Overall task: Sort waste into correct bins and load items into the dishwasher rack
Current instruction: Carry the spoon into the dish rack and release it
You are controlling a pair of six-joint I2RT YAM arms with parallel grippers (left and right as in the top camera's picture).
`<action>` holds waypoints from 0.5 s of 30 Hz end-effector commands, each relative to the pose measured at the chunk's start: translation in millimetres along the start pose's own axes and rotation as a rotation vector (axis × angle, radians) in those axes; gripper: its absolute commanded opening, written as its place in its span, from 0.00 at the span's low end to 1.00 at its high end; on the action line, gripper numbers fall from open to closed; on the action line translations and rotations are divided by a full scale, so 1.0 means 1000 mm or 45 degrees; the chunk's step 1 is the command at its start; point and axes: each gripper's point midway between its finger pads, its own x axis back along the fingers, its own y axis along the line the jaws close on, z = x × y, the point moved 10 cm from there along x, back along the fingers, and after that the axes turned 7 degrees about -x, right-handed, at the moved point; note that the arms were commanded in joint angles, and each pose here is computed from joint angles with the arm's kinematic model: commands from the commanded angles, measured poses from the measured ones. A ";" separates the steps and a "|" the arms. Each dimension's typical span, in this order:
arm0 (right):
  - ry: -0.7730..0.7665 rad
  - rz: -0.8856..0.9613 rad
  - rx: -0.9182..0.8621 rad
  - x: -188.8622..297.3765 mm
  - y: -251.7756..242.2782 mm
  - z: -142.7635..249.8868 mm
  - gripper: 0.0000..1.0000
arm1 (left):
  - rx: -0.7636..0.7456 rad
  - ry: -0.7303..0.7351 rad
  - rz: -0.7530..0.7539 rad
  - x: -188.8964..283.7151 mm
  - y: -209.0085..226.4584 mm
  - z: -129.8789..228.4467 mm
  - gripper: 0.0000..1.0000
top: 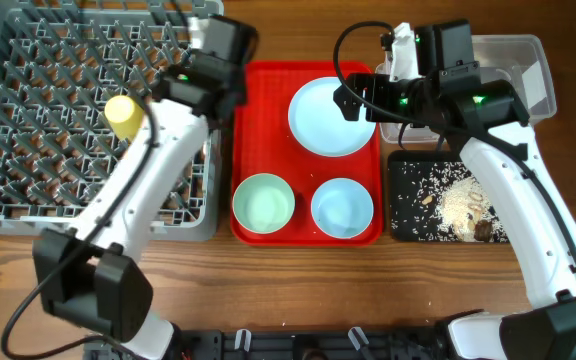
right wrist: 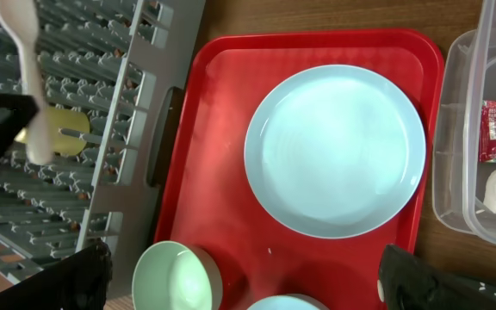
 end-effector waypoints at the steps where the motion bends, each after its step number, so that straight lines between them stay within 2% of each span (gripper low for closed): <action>1: 0.022 -0.013 -0.012 -0.005 0.000 0.001 1.00 | 0.057 0.106 -0.108 -0.024 0.032 0.004 0.08; 4: 0.022 -0.013 -0.012 -0.005 0.000 0.001 1.00 | 0.113 0.227 0.026 -0.049 0.040 0.011 0.06; 7: 0.022 -0.013 -0.011 -0.005 0.000 0.001 1.00 | 0.120 0.321 0.033 -0.071 0.042 0.020 0.09; 15: 0.022 -0.013 -0.012 -0.005 0.000 0.001 1.00 | -0.031 0.350 0.069 -0.079 0.038 0.024 0.12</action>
